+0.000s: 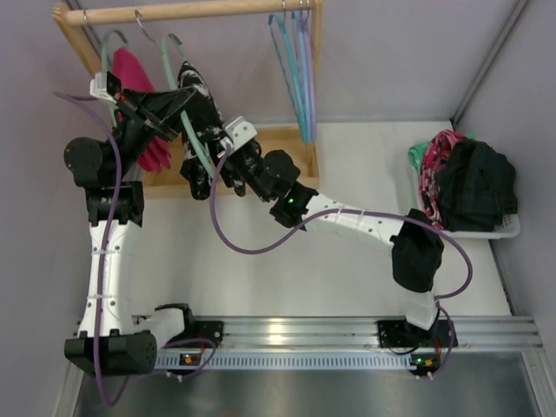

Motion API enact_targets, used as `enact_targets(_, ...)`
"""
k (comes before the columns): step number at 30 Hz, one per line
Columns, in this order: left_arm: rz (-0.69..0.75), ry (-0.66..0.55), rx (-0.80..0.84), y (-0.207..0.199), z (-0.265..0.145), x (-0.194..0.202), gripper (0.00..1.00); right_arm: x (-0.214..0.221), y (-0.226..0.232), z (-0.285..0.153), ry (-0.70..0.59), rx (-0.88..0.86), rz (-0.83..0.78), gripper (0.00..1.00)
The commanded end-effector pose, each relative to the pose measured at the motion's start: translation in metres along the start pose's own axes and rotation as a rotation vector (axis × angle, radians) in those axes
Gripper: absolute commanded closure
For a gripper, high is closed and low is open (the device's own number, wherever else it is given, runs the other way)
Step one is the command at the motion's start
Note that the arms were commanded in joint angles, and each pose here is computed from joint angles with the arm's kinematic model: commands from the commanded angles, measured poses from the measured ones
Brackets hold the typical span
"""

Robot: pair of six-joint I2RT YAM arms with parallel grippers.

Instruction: Remove the trousers from the hanger

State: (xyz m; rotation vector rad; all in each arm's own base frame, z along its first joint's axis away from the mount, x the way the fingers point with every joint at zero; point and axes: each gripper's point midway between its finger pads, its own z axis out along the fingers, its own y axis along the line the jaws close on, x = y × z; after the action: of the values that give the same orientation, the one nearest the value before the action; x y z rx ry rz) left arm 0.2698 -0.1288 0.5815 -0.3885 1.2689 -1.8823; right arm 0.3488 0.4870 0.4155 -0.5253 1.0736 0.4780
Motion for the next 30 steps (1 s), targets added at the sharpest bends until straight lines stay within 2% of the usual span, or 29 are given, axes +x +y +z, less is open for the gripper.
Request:
enact_targets(1,0.191,0.011,0.167,-0.047,-0.012,0.021,1.00,-0.090,-0.045,-0.012,-0.141,0.036,0.087,1.00)
enact_targets(6,0.182,0.018,0.089,-0.006,-0.016,0.019,1.00,-0.113,-0.056,-0.025,-0.126,0.014,0.127,1.00)
enact_targets(10,0.187,0.035,0.041,0.020,-0.024,0.022,1.00,-0.143,-0.076,-0.037,-0.151,0.026,0.160,1.00)
enact_targets(20,0.180,0.039,-0.121,0.093,-0.045,0.027,1.00,-0.187,-0.101,-0.056,-0.196,0.047,0.174,1.00)
enact_targets(30,0.190,0.042,-0.219,0.135,-0.063,0.032,1.00,-0.250,-0.120,-0.071,-0.299,0.053,0.250,1.00)
